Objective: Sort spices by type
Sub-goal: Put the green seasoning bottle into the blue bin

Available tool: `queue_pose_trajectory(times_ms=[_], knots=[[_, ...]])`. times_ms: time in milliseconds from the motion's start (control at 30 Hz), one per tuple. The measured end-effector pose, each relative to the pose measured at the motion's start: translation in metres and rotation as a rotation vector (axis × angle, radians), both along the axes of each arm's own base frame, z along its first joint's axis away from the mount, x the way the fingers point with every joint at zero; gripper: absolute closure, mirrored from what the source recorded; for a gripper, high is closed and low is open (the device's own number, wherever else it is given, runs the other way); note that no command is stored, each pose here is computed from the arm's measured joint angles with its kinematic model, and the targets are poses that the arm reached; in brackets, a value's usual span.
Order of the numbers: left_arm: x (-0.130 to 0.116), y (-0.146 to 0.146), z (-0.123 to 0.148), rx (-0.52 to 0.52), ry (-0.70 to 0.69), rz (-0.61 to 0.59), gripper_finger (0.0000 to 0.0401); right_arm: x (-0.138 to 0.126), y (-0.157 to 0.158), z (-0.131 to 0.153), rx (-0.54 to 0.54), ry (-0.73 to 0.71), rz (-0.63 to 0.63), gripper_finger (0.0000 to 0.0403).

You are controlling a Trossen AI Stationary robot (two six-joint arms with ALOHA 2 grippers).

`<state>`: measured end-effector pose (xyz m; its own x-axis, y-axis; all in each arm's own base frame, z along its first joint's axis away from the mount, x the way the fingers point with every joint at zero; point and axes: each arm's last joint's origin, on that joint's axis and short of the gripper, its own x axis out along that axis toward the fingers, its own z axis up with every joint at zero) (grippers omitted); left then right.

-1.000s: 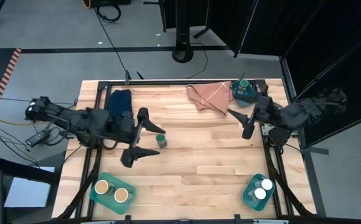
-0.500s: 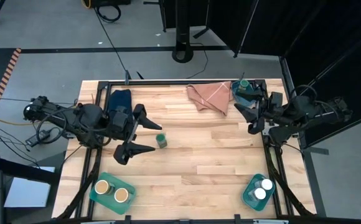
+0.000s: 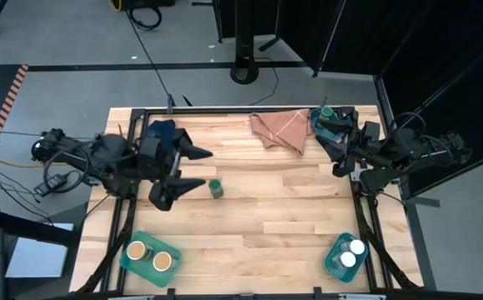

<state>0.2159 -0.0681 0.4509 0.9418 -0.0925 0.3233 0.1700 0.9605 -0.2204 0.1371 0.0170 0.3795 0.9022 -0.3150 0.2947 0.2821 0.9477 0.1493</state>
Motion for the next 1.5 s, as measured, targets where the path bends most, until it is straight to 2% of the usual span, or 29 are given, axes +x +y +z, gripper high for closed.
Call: queue_pose_trajectory(times_ms=[100, 267, 467, 600, 800, 933, 1300, 1500], knots=[[-0.003, 0.001, 0.004, -0.022, -0.036, 0.000, 0.0062, 0.000, 0.000, -0.001, 0.001, 0.006, 0.006, 0.0158], [-0.017, 0.010, 0.007, -0.012, -0.003, 0.032, 0.0062, -0.006, 0.000, -0.002, 0.044, 0.009, 0.076, 0.0165], [-0.049, 0.031, 0.012, -0.035, 0.039, 0.099, 0.0062, -0.027, -0.007, -0.007, 0.117, 0.045, 0.077, 0.0167], [-0.062, 0.039, 0.004, -0.039, 0.145, 0.193, 0.0062, -0.038, -0.010, -0.009, 0.131, 0.057, 0.072, 0.0167], [-0.061, 0.041, -0.013, -0.040, 0.323, 0.263, 0.0062, -0.041, -0.011, -0.016, 0.162, 0.123, 0.069, 0.0167], [-0.052, 0.040, -0.037, -0.064, 0.409, 0.311, 0.0062, -0.035, -0.010, -0.026, 0.183, 0.191, 0.050, 0.0166], [-0.030, 0.045, -0.118, -0.160, 0.578, 0.432, 0.0062, -0.022, -0.008, -0.035, 0.203, 0.240, 0.046, 0.0169], [-0.017, 0.045, -0.148, -0.144, 0.678, 0.465, 0.0062, -0.016, -0.006, -0.037, 0.223, 0.257, 0.047, 0.0169]])
